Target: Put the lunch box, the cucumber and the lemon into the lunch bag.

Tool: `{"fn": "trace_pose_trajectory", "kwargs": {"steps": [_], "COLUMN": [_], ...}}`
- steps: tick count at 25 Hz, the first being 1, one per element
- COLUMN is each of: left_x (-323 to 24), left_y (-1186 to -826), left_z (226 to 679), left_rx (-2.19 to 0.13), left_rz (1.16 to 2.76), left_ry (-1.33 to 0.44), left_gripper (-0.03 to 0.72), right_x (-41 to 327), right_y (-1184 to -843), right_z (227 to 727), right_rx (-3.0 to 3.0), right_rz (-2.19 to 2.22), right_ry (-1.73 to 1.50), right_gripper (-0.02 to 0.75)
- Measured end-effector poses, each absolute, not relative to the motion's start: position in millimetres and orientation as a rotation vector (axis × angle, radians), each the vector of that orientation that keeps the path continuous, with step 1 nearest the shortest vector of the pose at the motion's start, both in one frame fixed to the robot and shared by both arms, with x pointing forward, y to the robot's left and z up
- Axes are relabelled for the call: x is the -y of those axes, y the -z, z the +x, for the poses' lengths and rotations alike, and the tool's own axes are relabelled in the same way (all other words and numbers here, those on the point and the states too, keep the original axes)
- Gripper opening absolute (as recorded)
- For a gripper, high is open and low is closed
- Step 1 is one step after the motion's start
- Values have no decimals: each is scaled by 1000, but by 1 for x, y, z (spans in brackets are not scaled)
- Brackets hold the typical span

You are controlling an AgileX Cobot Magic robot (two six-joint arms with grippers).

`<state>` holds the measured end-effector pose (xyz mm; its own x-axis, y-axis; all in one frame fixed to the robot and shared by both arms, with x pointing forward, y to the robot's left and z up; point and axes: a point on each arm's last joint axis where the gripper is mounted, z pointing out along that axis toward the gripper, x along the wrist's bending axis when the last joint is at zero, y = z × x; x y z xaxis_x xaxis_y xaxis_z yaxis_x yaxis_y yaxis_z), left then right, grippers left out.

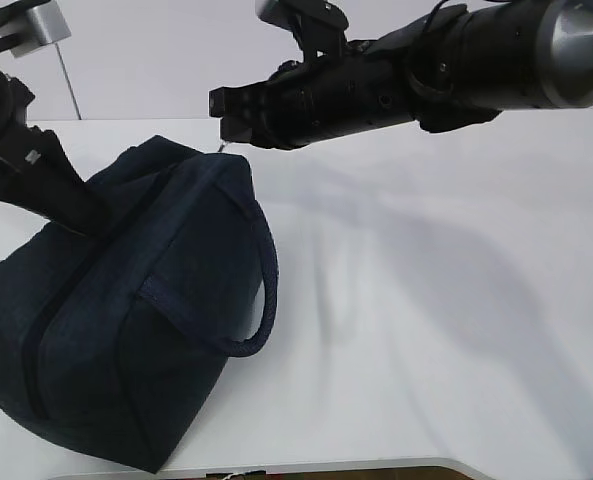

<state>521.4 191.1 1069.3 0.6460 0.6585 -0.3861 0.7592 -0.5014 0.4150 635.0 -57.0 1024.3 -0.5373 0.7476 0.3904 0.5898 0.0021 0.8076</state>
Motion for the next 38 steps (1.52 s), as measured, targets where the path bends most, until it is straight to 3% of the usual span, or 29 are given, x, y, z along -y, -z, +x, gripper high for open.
{"fn": "trace_pose_trajectory", "kwargs": {"steps": [3, 10, 13, 20, 34, 36, 38], "left_x": [-191, -194, -193, -191, -178, -177, -177], "left_y": [-1069, -1087, -1101, -1117, -1057, -1054, -1054], "left_z": [521, 527, 531, 539, 579, 581, 582], "left_rx": [-1142, -1278, -1294, -1367, -1462, -1464, -1449], "left_rz": [2294, 2254, 2216, 2138, 2095, 2091, 2096], "left_ry": [251, 220, 189, 181, 360, 349, 339], "left_gripper": [34, 308, 351, 363, 359, 319, 226], "right_x": [57, 57, 57, 57, 56, 56, 56], "right_y": [-1024, -1024, -1024, -1024, -1024, -1024, -1024], "right_z": [635, 635, 635, 635, 634, 634, 633], "right_rx": [-2119, -2125, -2126, -2127, -2137, -2141, -2145], "right_rz": [1411, 1400, 1397, 1396, 1391, 1390, 1389], "right_ry": [-1565, -1563, -1562, -1562, -1566, -1567, -1569], "right_gripper": [5, 5, 5, 5, 5, 5, 5]}}
